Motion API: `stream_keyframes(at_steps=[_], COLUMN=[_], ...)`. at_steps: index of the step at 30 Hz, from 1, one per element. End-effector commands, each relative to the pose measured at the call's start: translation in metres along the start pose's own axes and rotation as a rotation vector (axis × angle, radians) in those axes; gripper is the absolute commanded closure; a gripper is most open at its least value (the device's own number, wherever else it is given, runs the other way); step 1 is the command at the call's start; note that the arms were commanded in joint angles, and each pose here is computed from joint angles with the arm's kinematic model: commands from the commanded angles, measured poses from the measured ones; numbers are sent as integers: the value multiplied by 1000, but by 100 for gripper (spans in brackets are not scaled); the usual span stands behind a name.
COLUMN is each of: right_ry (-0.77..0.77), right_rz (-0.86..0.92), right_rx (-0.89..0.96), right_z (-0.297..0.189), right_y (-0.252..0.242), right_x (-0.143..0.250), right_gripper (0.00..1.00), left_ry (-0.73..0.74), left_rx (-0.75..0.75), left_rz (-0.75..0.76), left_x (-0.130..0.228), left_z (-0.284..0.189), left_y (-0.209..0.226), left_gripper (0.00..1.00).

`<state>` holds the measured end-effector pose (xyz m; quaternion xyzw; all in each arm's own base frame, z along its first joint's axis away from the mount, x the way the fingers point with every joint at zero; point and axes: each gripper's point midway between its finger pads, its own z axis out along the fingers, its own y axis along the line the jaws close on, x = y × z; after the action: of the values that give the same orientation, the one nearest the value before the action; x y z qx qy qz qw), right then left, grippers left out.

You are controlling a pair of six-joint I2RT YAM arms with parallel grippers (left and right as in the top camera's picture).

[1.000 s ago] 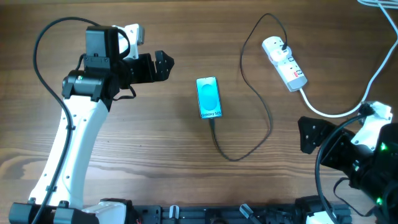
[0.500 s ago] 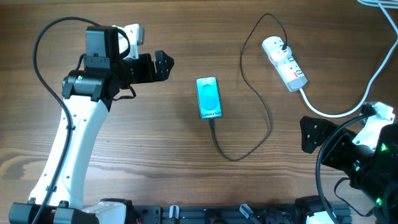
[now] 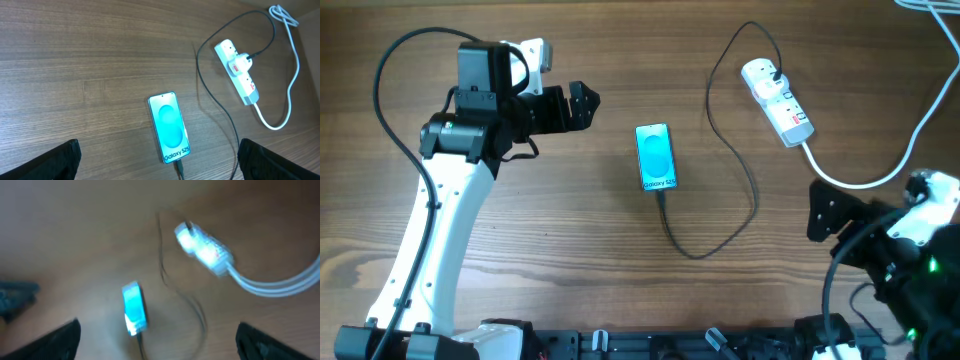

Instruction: Plug charger to phone and switch on socket

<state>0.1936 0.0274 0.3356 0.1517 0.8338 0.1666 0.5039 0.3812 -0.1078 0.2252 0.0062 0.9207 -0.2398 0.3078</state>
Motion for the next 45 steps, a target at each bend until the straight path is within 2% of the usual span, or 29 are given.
stream_keyframes(at_steps=[1,5,9,15,20,27,31,36,45], right_ry=[-137,-293,-381,-464,-522,-540,-511,-502,-499], right_rz=[-98,-97,-80,-81,-214,-303,-296,-471,-564], right_rx=[-42,-90,-83,-74,-92,-14,67,109,145], right_z=[14,52,80,96,101,106,110,110,110], right_y=[-10,-26,-51,-74,-74,-87,-104,-104,-106], right_x=[10,29,51,70,76,78,82,83,82], right_gripper=[0,0,0,0,0,0,0,1,0], left_ry=[-8,-8,-8,-8,-8,-8,-8,-8,-8], left_rx=[3,3,3,3,3,3,3,3,3], left_rz=[21,21,21,21,21,21,21,21,21], left_x=[-2,-2,-1,-1,-1,-1,-1,-1,-1], left_z=[-2,-2,-2,-2,-2,-2,-2,-2,-2], left_y=[-2,-2,-2,-2,-2,-2,-2,-2,-2], left_gripper=[0,0,0,0,0,0,0,0,0])
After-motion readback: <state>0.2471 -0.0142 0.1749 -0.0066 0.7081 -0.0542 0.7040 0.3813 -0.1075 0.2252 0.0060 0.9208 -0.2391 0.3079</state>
